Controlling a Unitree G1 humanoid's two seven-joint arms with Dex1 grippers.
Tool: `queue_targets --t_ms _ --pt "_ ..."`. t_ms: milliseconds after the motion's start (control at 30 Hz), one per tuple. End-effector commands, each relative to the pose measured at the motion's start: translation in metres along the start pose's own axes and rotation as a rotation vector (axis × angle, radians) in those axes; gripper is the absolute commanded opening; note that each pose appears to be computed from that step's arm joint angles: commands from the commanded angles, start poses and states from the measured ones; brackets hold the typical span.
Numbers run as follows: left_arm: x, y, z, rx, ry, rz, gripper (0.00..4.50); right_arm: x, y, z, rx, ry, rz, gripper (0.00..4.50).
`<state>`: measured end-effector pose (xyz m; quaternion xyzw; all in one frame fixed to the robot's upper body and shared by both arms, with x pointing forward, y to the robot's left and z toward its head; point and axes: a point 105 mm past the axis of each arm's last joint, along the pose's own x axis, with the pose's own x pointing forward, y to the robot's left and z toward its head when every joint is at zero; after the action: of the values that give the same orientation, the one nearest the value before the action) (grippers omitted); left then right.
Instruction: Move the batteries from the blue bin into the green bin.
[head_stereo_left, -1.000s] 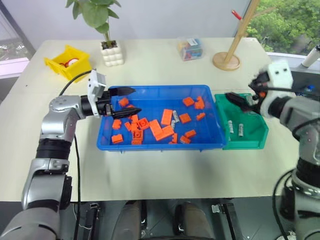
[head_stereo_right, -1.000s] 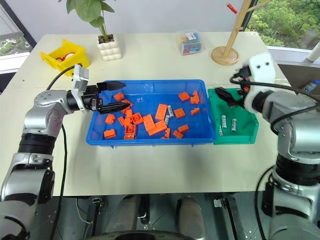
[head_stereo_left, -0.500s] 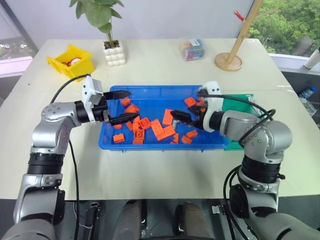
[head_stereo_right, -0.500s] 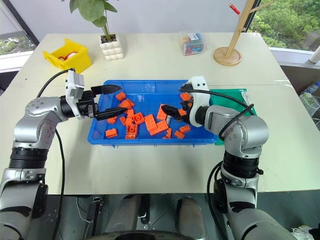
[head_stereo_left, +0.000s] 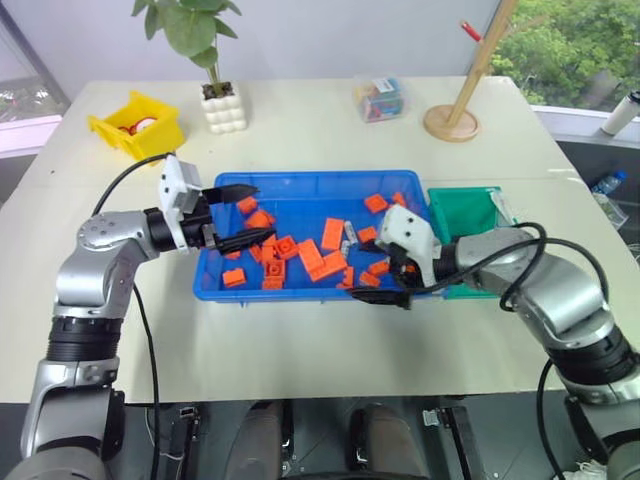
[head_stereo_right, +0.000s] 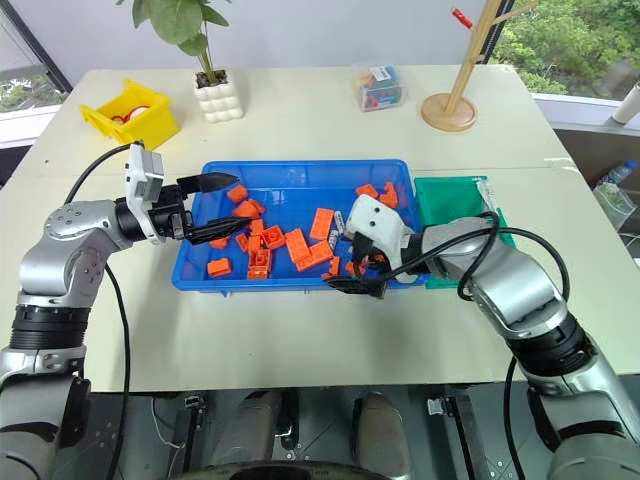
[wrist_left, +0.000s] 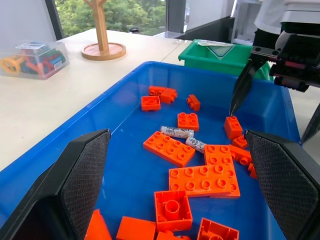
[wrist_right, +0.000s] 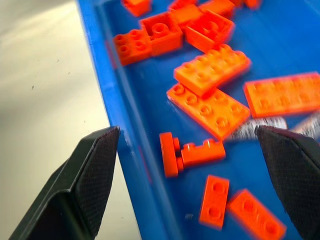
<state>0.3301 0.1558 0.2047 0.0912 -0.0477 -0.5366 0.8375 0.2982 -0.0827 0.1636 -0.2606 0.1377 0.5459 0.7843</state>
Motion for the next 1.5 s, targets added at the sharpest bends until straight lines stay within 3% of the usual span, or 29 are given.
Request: queue_targets --t_ms 33,300,500,900,1000,1133,1200,1367,1500 --pt "-0.004 0.001 0.016 0.043 -0.035 0.009 4.5 0.009 -0.005 -0.003 -0.073 0.019 0.007 4.45" --pt "-0.006 0.001 0.016 0.044 -0.037 0.03 4.5 0.025 -0.022 0.017 -0.087 -0.051 -0.012 4.45" --pt "-0.008 0.0 0.016 0.04 -0.048 0.05 4.5 0.03 -0.018 0.002 -0.17 0.044 0.072 4.45" --pt "-0.009 -0.001 0.016 0.034 -0.061 0.087 4.5 0.048 -0.024 -0.01 -0.212 0.098 0.143 4.45" --pt "-0.011 0.001 0.016 0.038 -0.063 0.108 4.5 0.054 -0.028 -0.01 -0.218 0.105 0.155 3.8" --pt "-0.013 0.003 0.018 0.048 -0.067 0.131 4.5 0.059 -0.031 -0.01 -0.227 0.11 0.163 1.84" --pt "-0.014 0.003 0.018 0.049 -0.067 0.135 4.5 0.06 -0.032 -0.009 -0.23 0.106 0.163 1.27" --pt "-0.016 0.002 0.017 0.049 -0.065 0.146 4.5 0.057 -0.039 0.008 -0.262 0.066 0.133 1.26" --pt "-0.017 0.002 0.016 0.046 -0.065 0.149 4.5 0.06 -0.044 0.047 -0.272 -0.055 0.085 1.26"
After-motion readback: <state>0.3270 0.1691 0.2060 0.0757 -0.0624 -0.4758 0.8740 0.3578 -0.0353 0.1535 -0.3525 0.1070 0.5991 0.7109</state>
